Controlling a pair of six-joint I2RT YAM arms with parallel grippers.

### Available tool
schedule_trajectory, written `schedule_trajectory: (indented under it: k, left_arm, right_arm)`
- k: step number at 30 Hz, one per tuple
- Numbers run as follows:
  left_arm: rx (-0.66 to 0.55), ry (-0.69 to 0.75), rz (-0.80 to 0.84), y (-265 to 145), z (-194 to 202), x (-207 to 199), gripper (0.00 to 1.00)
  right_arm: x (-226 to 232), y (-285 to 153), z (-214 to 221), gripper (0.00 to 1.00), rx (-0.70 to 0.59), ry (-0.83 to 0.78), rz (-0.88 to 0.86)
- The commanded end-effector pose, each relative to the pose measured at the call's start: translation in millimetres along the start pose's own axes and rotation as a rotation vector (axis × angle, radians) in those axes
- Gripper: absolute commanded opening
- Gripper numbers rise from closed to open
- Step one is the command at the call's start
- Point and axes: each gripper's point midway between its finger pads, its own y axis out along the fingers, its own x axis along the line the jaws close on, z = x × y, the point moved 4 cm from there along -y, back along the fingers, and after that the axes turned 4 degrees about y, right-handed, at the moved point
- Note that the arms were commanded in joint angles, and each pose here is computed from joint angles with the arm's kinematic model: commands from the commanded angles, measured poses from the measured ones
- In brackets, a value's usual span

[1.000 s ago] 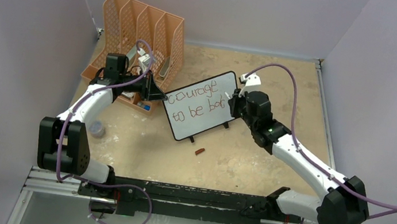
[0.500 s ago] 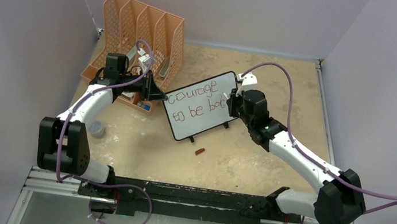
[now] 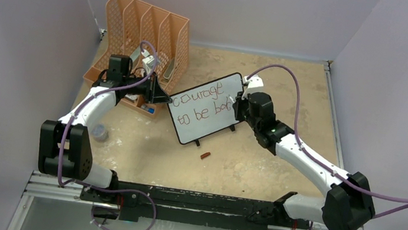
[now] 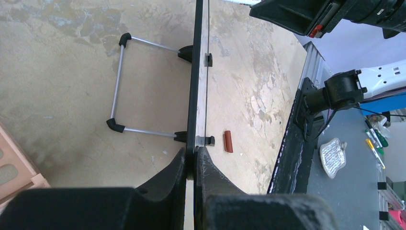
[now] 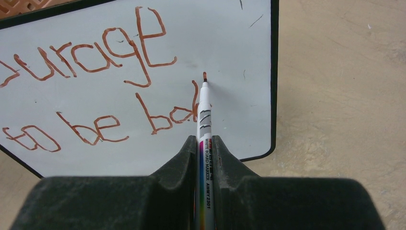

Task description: Write a sentence on the whiteboard

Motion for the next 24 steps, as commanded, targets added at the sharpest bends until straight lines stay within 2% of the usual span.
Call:
schedule_trajectory:
  k: [1, 24]
  left_arm:
    - [-0.012, 0.040, -0.029, -3, -3, 0, 0.00]
    - [-0.012, 0.039, -0.031, -3, -4, 1, 0.00]
  right_arm:
    - [1, -5, -10, 0.00, -0.024, 0.004, 0.001]
    - [-1, -9, 17, 0.00, 0.076, 0.031, -0.003]
